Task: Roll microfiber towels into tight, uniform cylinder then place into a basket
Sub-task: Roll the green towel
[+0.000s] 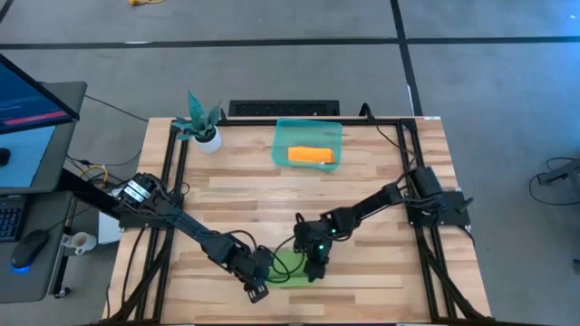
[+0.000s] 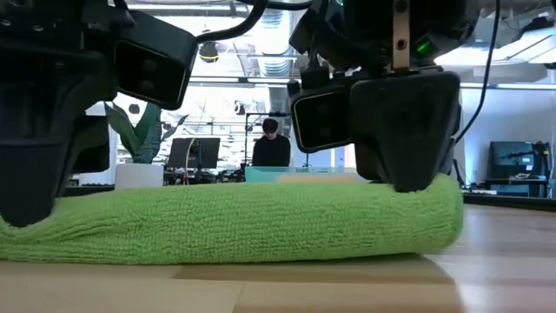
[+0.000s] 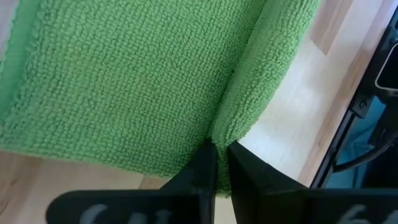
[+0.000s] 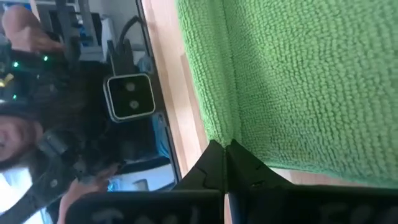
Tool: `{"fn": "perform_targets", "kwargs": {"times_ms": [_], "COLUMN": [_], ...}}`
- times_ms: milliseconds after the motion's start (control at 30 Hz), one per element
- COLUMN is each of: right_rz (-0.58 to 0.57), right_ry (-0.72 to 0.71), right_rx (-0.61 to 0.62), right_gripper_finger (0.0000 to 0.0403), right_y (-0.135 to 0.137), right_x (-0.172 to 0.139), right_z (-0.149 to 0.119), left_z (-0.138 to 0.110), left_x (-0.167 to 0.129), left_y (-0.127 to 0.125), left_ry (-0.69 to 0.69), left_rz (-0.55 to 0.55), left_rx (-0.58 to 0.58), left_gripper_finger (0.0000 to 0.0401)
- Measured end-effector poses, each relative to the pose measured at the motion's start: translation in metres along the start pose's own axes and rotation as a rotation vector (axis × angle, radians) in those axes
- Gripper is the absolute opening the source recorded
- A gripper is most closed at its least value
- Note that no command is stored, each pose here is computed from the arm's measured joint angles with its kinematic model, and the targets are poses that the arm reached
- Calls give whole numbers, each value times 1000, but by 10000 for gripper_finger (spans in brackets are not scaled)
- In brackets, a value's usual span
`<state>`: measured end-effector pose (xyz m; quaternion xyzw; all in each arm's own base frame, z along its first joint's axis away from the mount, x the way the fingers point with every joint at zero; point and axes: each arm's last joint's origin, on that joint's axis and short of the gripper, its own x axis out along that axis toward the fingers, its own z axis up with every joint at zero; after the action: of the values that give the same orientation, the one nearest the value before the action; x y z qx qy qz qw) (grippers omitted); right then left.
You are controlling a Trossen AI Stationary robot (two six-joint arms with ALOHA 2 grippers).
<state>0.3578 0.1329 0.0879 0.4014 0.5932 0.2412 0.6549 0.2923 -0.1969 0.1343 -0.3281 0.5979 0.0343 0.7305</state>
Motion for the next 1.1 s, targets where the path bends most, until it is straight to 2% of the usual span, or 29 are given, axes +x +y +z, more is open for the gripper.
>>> {"fn": "perform_targets", "kwargs": {"times_ms": [400, 567, 867, 967, 1100], "right_rz": [-26, -26, -25, -25, -26], "right_ry": [-73, -80, -82, -82, -79], "right_rx": [135, 157, 160, 157, 148], "right_gripper_finger": [12, 8, 10, 11, 12], "right_y": [-1, -1, -1, -1, -1], "right_x": [-4, -4, -4, -4, -4], "right_z": [6, 7, 7, 7, 7], "left_z": [-1, -1, -1, 1, -2], "left_x": [-1, -1, -1, -3, -13], "left_y": [2, 2, 2, 3, 7], "left_ry": [-20, -18, 12, 25, 20], "left_rz": [30, 35, 19, 11, 67], "left_rx": [97, 176, 199, 210, 228], "left_gripper_finger": [24, 63, 138, 149, 146]}}
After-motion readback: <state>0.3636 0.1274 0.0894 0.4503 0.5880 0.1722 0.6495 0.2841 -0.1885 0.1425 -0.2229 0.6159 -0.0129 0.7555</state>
